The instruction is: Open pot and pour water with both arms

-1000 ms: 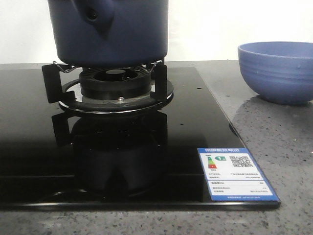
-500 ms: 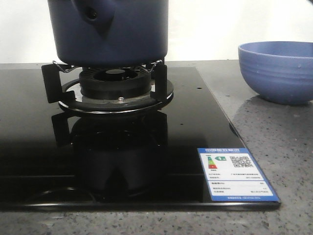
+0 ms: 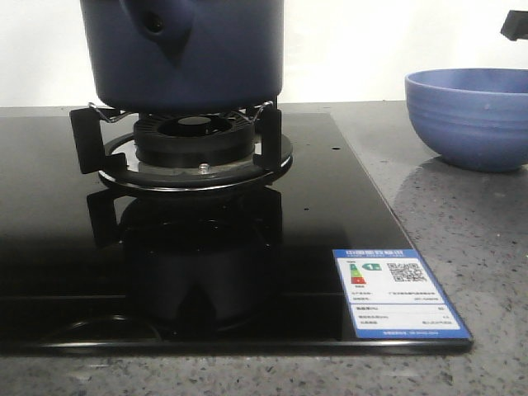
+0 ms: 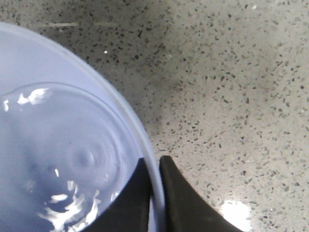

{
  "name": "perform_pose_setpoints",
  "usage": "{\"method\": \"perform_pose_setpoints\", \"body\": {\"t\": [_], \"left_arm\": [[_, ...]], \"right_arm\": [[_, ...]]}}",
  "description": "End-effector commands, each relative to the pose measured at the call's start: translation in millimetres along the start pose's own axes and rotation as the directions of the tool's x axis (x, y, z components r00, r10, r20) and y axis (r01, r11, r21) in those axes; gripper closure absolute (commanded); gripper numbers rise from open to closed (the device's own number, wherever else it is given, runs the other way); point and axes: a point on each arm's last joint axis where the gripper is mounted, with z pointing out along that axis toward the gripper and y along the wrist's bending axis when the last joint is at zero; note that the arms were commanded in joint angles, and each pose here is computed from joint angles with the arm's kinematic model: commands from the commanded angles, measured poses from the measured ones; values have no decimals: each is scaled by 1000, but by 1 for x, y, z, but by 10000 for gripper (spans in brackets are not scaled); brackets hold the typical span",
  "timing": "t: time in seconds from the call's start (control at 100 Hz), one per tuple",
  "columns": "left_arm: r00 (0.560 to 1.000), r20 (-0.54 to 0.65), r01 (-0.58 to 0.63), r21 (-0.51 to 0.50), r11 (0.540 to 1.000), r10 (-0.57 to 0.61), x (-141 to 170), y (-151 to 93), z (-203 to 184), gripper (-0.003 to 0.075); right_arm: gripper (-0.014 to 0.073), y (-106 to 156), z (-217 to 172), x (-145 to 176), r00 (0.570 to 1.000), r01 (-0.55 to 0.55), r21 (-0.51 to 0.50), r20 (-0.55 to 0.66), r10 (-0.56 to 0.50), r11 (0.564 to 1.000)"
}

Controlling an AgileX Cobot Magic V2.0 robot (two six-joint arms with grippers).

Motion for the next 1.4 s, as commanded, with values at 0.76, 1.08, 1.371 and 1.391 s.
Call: {"method": "perform_pose_setpoints", "body": {"t": [0.76,1.08,1.371,1.391], "left_arm": [[996,90,22,-52,998,-17,-20,0,-12,333],[995,86,54,-117,992,-44,-18,17,-19,333],[996,81,57,-142,988,-46,-16,24,-22,333],[996,81,57,-143,988,-46,-16,24,-22,333]], "right_arm": [[635,144,-151,-72,895,309,-202,392,-212,929],[636,198,-142,-88,832,411,-260,497,-244,874],[636,227,-138,-92,765,453,-261,605,-221,853],[636,228,-136,-93,760,454,-256,611,-222,853]]}}
